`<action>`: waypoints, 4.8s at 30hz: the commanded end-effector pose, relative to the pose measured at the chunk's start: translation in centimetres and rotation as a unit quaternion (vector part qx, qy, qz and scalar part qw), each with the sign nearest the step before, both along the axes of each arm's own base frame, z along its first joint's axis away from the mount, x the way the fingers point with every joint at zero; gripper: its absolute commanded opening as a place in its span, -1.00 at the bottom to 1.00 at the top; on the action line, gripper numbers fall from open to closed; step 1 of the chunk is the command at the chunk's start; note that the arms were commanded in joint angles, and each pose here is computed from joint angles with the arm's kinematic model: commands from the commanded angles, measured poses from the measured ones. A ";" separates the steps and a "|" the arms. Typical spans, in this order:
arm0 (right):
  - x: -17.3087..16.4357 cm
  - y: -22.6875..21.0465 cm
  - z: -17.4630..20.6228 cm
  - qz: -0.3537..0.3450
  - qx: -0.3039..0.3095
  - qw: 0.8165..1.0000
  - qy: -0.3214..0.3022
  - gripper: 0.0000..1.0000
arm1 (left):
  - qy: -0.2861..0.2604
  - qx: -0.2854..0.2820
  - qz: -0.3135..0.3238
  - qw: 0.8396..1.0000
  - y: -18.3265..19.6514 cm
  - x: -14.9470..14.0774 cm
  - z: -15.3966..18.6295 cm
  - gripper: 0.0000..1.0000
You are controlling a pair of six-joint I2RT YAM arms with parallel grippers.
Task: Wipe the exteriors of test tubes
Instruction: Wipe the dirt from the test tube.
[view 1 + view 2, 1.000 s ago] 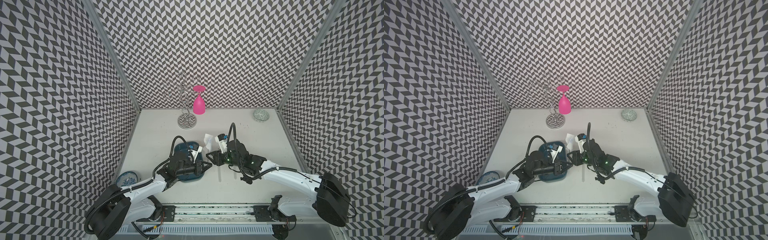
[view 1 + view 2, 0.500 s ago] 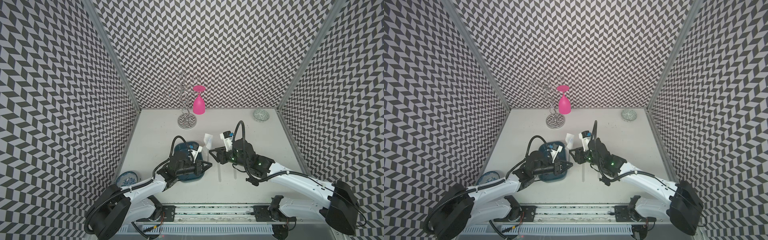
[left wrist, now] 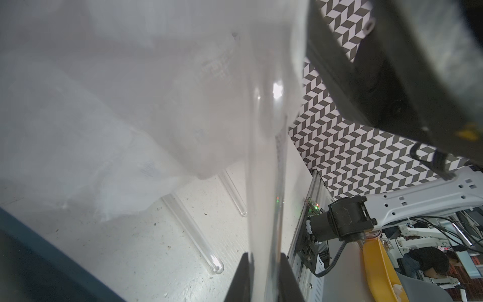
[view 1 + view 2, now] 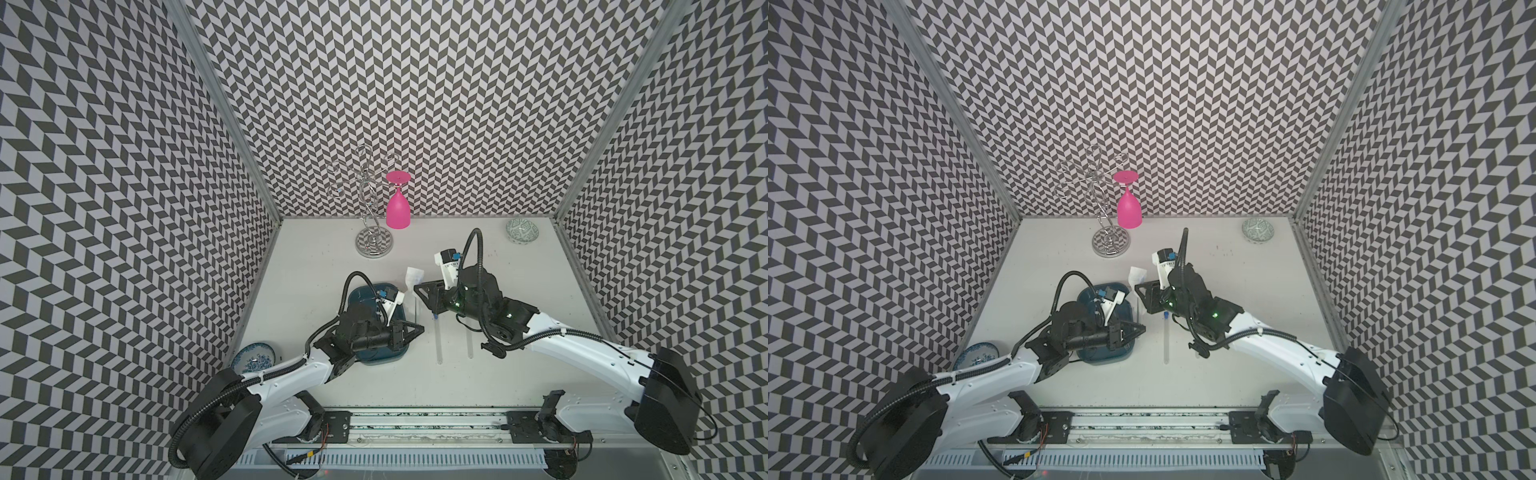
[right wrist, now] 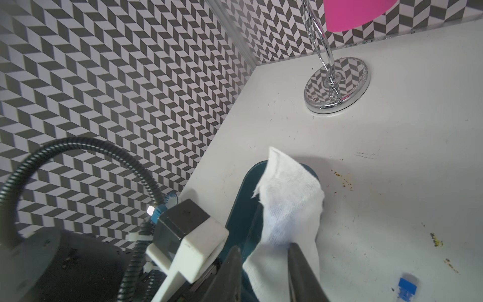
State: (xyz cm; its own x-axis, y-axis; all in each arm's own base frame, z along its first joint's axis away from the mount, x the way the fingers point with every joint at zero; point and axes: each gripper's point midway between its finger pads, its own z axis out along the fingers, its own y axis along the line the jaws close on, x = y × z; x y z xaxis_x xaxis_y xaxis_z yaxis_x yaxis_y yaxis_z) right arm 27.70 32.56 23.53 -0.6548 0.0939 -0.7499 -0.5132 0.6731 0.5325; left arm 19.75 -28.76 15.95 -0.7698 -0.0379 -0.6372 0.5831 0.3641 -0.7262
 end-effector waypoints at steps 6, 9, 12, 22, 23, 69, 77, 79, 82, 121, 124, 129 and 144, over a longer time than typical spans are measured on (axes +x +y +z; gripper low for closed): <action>0.9 0.2 0.3 -0.008 -0.013 1.000 -0.012 -0.72 | -0.022 -0.016 0.002 1.000 -0.2 0.3 1.5 -0.69; 0.8 0.0 0.4 -0.008 -0.015 1.000 -0.012 -0.83 | -0.023 -0.015 0.003 1.000 -0.2 0.4 1.4 -0.69; 0.5 0.1 0.7 0.002 -0.017 1.000 -0.015 -0.92 | -0.022 -0.015 0.003 1.000 -0.2 0.4 1.4 -0.69; -2.2 0.3 0.7 0.050 -0.031 0.998 -0.019 -1.00 | -0.019 -0.015 0.006 1.000 -0.2 0.6 1.2 -0.69; -2.5 0.3 1.0 0.054 -0.026 0.998 -0.024 -1.00 | -0.018 -0.015 0.005 1.000 -0.2 0.5 1.2 -0.69; -4.1 -0.4 0.9 0.054 0.042 0.998 0.000 -0.09 | -0.020 -0.020 0.003 1.000 -0.2 0.4 1.4 -0.69; -5.4 1.9 -1.9 0.110 0.091 0.989 0.044 -0.15 | -0.017 -0.019 0.004 1.000 -0.1 0.4 1.4 -0.69; -5.1 2.3 -2.4 0.110 0.089 0.989 0.043 -0.25 | -0.017 -0.019 0.005 1.000 -0.1 0.4 1.4 -0.69; -3.9 2.4 -2.6 0.091 0.083 0.992 0.031 -0.46 | -0.018 -0.019 0.003 1.000 -0.1 0.4 1.5 -0.69; -3.6 2.0 -4.9 0.105 0.064 0.992 0.042 -0.55 | -0.020 -0.026 0.010 0.999 0.0 0.6 1.8 -0.69; -3.4 2.0 -4.9 0.101 0.064 0.992 0.039 -0.55 | -0.019 -0.026 0.010 0.999 0.0 0.6 1.8 -0.69; -1.2 2.6 -2.2 0.096 0.071 0.993 0.003 -0.54 | -0.020 -0.026 0.009 0.999 0.1 0.5 1.8 -0.69; -0.8 3.1 -2.7 0.120 0.068 0.990 0.012 -0.54 | -0.021 -0.026 0.015 0.999 0.3 0.5 1.9 -0.69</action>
